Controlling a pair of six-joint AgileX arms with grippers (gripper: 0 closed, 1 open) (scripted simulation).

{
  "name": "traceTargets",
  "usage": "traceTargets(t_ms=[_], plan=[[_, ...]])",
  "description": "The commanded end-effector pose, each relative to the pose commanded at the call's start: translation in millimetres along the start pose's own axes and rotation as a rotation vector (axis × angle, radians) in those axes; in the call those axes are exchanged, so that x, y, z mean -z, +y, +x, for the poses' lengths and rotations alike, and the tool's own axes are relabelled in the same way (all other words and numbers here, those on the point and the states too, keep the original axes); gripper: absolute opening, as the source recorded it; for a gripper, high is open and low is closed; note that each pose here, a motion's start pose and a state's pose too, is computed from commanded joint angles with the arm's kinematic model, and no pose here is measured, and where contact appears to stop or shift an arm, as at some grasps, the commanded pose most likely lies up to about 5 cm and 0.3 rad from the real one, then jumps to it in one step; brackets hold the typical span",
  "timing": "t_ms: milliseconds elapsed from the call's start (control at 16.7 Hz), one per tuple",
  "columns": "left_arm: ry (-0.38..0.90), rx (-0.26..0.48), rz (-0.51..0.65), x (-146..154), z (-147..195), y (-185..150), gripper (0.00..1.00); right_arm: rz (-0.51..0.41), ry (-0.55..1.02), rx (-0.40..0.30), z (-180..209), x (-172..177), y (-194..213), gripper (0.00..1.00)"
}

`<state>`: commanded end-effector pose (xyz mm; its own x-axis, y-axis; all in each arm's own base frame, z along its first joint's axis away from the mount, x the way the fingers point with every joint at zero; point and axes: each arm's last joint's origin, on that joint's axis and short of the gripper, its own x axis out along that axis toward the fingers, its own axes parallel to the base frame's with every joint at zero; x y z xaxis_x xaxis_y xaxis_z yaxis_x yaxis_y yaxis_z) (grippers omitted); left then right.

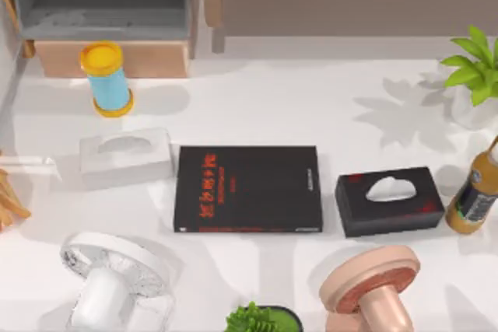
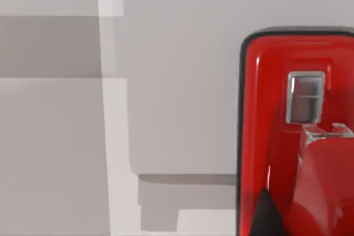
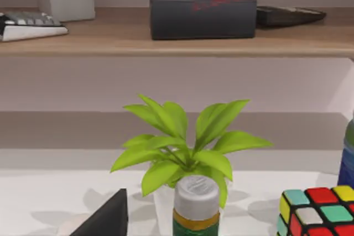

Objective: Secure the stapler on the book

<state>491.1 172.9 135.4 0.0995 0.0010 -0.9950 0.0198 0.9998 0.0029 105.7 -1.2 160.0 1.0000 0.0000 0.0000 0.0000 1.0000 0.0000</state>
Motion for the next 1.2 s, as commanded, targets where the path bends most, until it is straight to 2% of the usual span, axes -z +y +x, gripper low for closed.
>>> traceTargets(t_ms=[360, 660, 960, 1200], plan=[[-0.016, -0.042, -0.005, 5.8, -32.9, -0.7, 0.00, 0.000, 0.000, 0.000, 0.0, 0.0, 0.0, 1.00], [-0.093, -0.163, 0.021, 15.0, -102.3, -22.1, 0.00, 0.000, 0.000, 0.000, 0.0, 0.0, 0.0, 1.00], [-0.149, -0.249, 0.031, 29.2, -154.7, -67.9, 0.00, 0.000, 0.000, 0.000, 0.0, 0.0, 0.0, 1.00], [-0.170, -0.247, 0.037, 36.6, -166.6, -133.4, 0.00, 0.000, 0.000, 0.000, 0.0, 0.0, 0.0, 1.00]])
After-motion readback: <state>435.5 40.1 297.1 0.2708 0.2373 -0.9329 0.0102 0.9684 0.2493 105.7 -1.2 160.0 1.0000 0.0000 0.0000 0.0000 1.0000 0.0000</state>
